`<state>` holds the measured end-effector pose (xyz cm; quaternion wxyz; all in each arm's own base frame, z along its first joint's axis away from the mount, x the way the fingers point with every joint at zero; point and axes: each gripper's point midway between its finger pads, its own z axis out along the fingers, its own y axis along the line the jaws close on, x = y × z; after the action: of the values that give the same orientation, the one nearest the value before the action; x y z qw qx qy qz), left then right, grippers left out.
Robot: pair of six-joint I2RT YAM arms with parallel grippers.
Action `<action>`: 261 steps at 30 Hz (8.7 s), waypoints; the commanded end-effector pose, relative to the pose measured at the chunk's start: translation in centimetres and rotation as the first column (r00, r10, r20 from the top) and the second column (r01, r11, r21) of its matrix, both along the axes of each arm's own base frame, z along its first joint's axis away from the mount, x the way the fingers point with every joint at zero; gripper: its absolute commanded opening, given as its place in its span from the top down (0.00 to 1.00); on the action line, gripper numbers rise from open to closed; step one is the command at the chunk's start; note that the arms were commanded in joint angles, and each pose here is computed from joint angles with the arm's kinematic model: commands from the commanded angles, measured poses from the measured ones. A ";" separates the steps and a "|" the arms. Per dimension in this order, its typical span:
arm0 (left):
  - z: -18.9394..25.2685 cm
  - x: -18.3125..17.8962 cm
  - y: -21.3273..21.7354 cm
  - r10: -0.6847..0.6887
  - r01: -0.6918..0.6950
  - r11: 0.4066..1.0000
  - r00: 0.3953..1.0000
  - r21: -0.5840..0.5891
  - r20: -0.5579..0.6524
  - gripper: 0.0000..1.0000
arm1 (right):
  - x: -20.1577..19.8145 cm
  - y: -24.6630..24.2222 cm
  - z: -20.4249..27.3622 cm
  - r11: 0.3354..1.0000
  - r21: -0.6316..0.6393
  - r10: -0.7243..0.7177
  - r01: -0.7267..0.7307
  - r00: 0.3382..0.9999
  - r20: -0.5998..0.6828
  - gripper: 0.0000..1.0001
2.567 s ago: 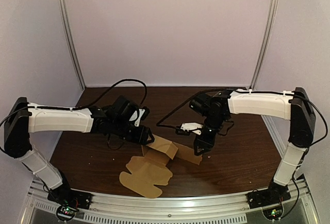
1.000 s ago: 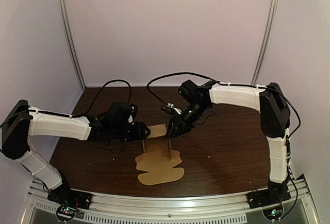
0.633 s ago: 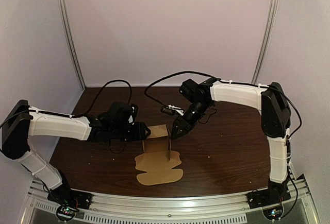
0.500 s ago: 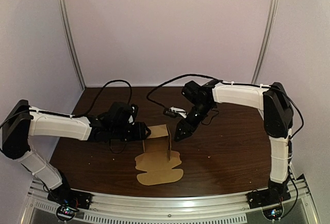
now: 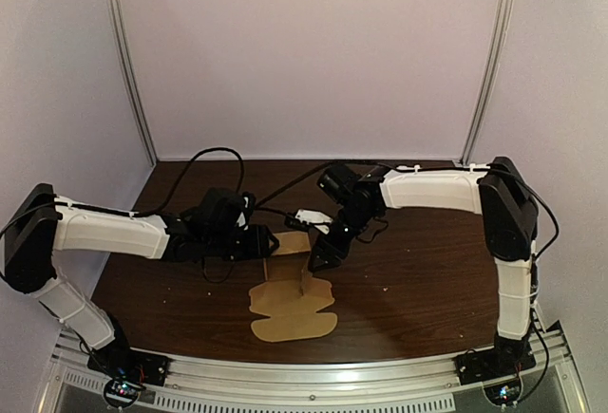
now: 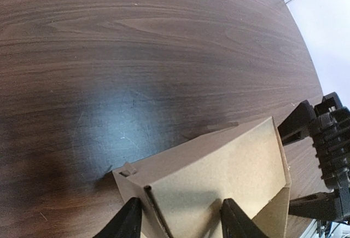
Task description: Fold the paper box
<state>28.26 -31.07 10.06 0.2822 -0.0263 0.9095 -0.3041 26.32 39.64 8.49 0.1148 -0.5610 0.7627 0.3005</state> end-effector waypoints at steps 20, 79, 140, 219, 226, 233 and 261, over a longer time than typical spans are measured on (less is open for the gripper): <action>-0.5 -1.3 -2.6 -0.108 0.102 0.990 0.992 -0.095 -0.061 0.47 | 5.6 3.4 2.1 0.966 0.203 -0.212 0.162 0.944 0.255 0.65; 7.2 2.0 4.9 -0.073 0.070 0.997 0.995 0.043 0.069 0.38 | -4.5 -11.4 -0.2 0.705 -0.682 0.264 -0.195 0.964 -0.003 0.59; -2.4 -0.1 3.2 -0.126 0.121 0.990 0.990 -0.074 -0.058 0.43 | 0.5 -2.6 -4.1 0.951 -0.296 -0.016 0.089 0.971 0.239 0.86; -4.9 -1.1 3.5 -0.126 0.117 0.989 0.988 -0.092 -0.093 0.45 | 5.0 -6.9 -4.4 0.857 -0.474 0.071 0.202 0.864 0.498 0.82; -4.8 -1.1 3.4 -0.131 0.122 0.988 0.987 -0.097 -0.093 0.45 | 6.2 -7.5 -1.9 0.839 -0.493 0.208 0.228 0.704 0.679 0.83; -4.8 -1.2 3.3 -0.138 0.128 0.987 0.986 -0.102 -0.097 0.45 | 6.8 -7.8 -1.7 0.834 -0.499 0.270 0.237 0.613 0.742 0.82; -4.8 -1.8 3.5 -0.121 0.108 0.986 0.988 -0.127 -0.099 0.45 | 6.1 -9.7 -2.8 0.851 -0.523 0.155 0.047 0.929 0.336 0.60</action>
<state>26.30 -27.05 4.66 0.2021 -0.0108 0.9116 -0.3578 33.65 31.26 7.31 0.1386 -0.6409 0.7546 -0.0272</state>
